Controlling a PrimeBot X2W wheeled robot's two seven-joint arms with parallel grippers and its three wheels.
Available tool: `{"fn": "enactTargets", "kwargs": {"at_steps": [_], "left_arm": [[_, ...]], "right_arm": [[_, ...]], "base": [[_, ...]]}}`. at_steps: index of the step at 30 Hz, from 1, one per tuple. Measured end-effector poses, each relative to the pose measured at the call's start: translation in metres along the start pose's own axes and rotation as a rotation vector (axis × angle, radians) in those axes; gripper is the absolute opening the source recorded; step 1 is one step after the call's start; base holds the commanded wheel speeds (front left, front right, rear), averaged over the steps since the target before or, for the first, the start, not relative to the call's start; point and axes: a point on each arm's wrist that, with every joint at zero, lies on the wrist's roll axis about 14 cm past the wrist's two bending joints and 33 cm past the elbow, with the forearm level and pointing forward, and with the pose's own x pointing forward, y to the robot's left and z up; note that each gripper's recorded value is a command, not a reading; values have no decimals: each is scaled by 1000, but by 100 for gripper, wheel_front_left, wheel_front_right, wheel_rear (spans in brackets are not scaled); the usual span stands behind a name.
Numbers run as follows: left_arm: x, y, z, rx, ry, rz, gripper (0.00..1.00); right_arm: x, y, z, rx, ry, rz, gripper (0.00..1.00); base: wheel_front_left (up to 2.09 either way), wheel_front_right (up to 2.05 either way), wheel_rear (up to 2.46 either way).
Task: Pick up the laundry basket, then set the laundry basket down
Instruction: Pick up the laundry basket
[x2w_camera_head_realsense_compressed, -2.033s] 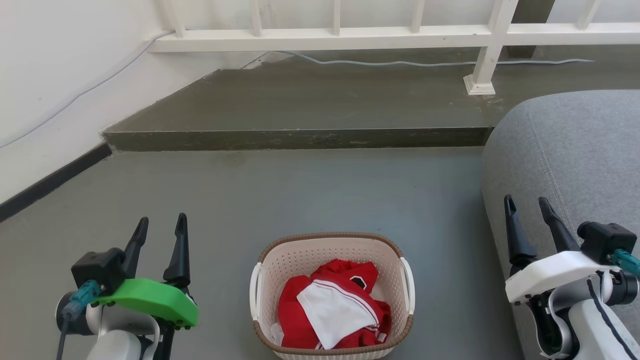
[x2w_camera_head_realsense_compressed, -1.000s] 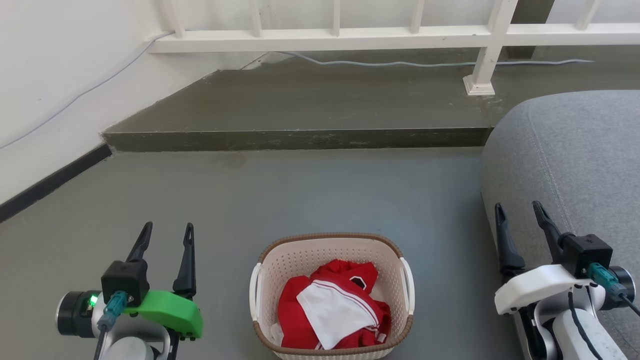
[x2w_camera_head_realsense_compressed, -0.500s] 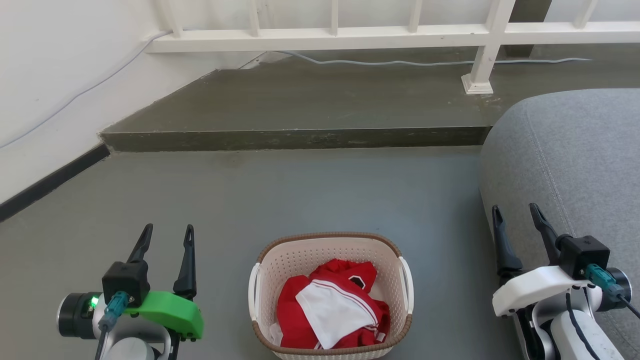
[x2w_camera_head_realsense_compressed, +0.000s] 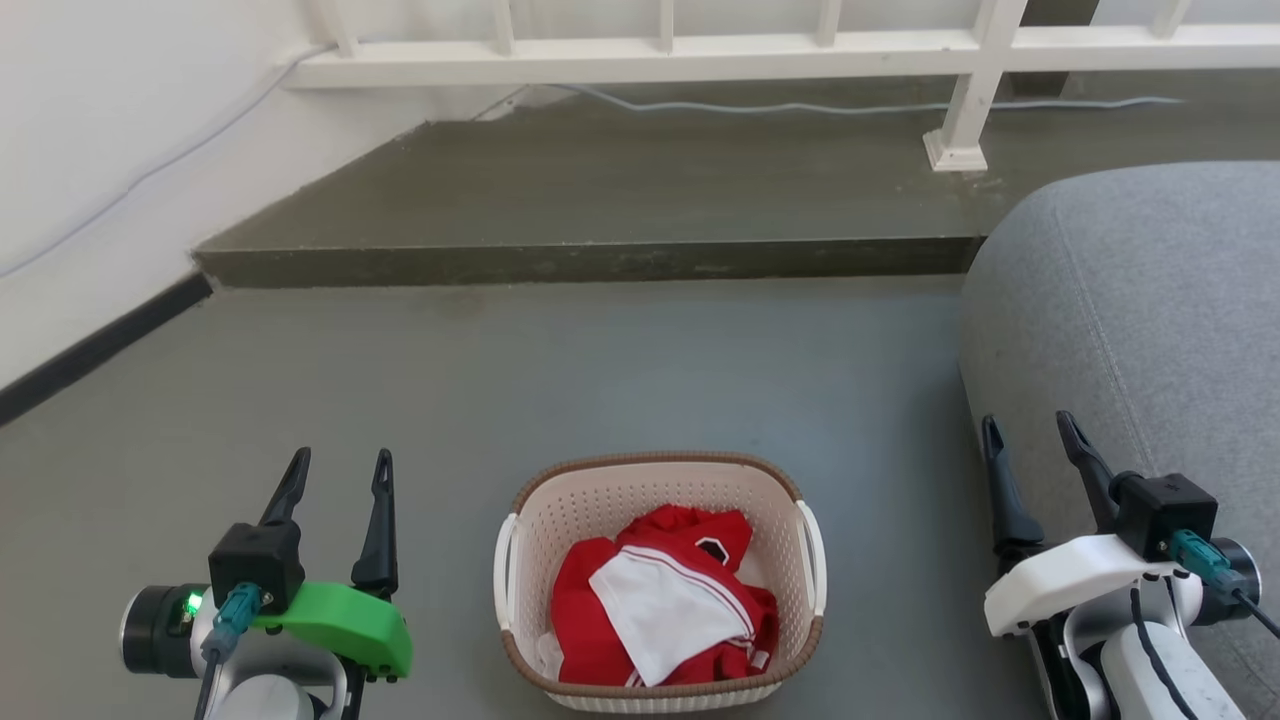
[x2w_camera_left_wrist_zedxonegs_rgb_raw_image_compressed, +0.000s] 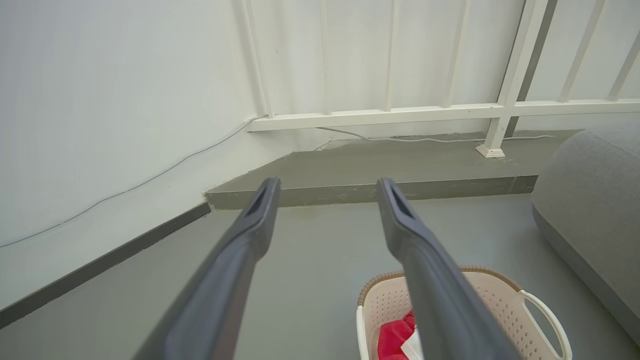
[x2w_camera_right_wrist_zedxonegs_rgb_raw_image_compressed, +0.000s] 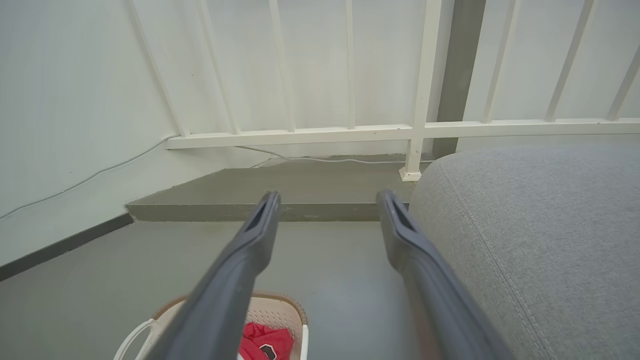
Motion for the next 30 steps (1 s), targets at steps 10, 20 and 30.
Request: {"fn": "enactTargets", "kwargs": {"at_steps": [10, 20, 30], "left_arm": [[15, 0, -29, -30, 78, 1, 100], [43, 1, -49, -49, 119, -13, 100], [71, 6, -87, -72, 204, -25, 100]], "right_arm": [[16, 1, -30, 3, 87, 8, 100], [38, 1, -62, -9, 172, 16, 100], [68, 2, -100, -2, 255, 29, 100]], "base": [[0, 0, 0], [0, 0, 0], [0, 0, 0]]}}
